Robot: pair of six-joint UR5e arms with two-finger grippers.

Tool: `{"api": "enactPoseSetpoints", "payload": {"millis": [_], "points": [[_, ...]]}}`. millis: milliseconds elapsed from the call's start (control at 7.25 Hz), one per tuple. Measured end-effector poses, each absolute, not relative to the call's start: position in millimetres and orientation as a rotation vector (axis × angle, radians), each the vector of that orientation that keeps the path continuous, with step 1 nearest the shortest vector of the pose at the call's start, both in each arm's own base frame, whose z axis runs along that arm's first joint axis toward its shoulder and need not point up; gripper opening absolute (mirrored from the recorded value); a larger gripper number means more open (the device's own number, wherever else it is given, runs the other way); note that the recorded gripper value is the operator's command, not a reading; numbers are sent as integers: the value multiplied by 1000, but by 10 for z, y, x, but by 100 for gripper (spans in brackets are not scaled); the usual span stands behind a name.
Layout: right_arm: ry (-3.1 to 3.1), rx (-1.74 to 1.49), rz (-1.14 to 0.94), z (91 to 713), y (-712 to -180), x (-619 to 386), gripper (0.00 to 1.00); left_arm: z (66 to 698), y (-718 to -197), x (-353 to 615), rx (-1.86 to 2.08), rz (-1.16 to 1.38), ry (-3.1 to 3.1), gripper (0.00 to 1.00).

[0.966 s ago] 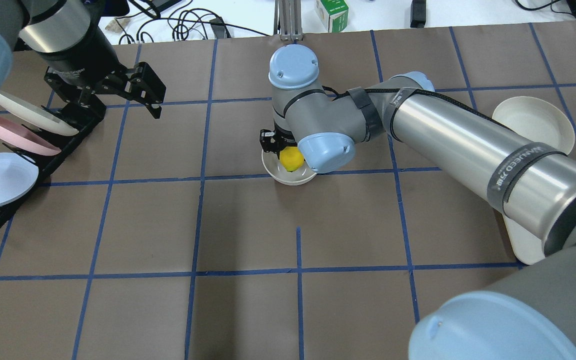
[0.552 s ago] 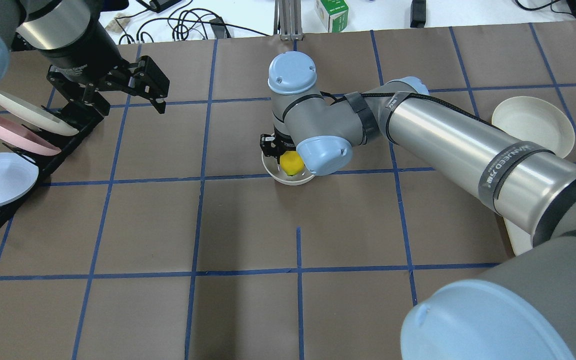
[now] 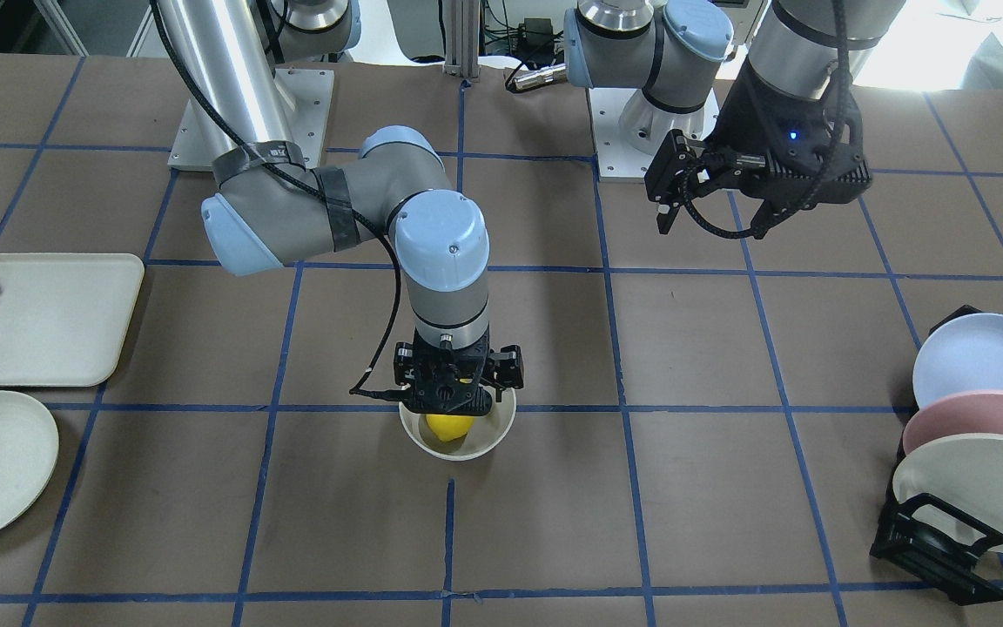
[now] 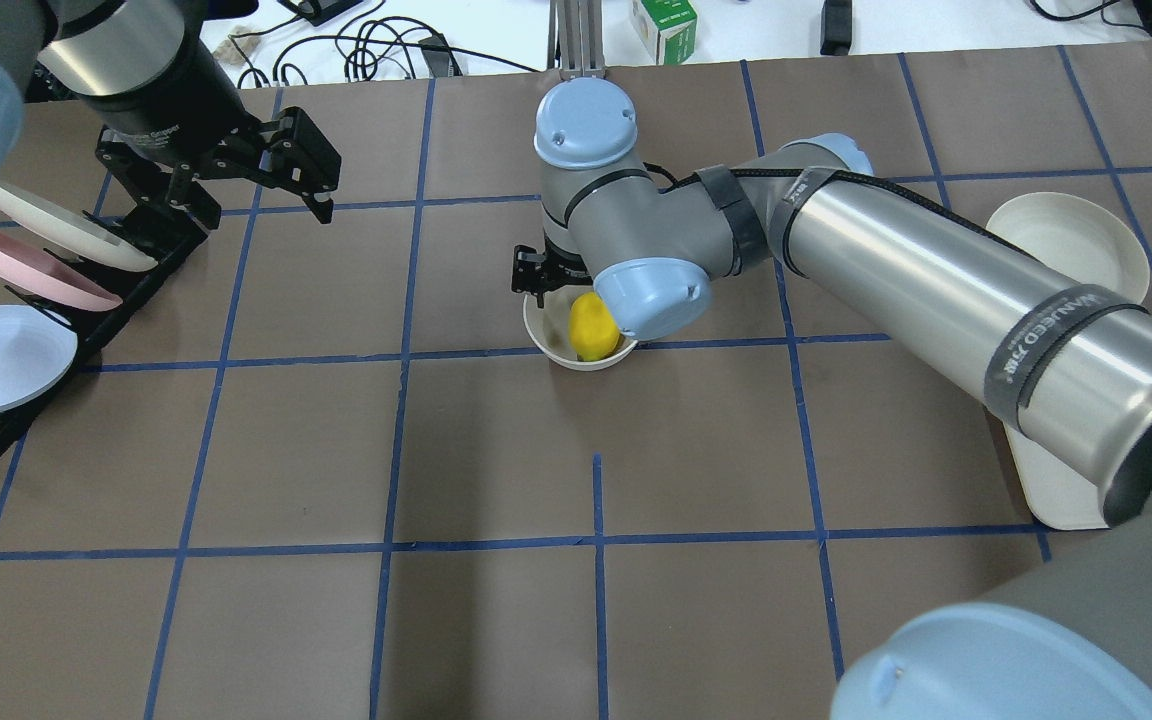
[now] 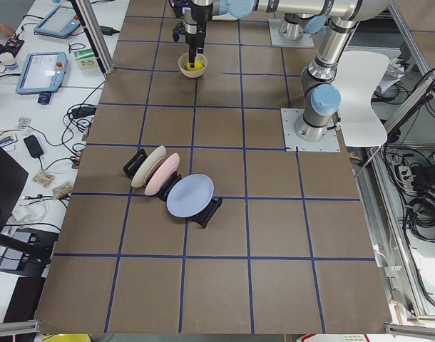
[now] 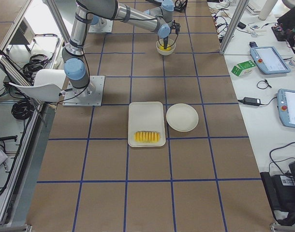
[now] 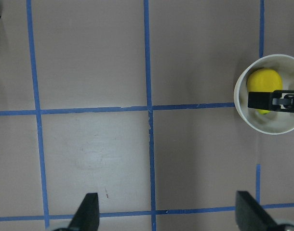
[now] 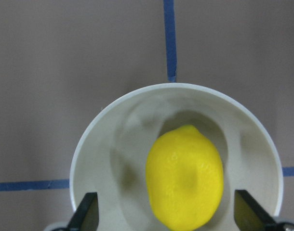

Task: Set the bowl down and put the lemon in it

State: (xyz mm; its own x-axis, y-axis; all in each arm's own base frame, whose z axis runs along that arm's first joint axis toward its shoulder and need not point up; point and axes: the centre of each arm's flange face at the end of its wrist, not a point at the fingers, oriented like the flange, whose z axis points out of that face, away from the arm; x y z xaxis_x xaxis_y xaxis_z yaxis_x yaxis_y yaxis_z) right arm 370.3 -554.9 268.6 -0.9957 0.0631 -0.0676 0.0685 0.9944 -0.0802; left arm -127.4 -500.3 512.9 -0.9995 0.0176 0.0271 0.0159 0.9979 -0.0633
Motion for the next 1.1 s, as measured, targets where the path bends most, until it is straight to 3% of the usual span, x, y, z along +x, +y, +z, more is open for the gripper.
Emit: {"api": "enactPoseSetpoints", "payload": {"millis": [690, 1103], "points": [[3103, 169, -121, 4578, -4851, 2671, 100, 5261, -4954, -1222, -5, 113, -3118, 100], [3141, 56, -67, 4935, -4823, 1652, 100, 5252, -4973, -1224, -3, 110, -3107, 100]]}}
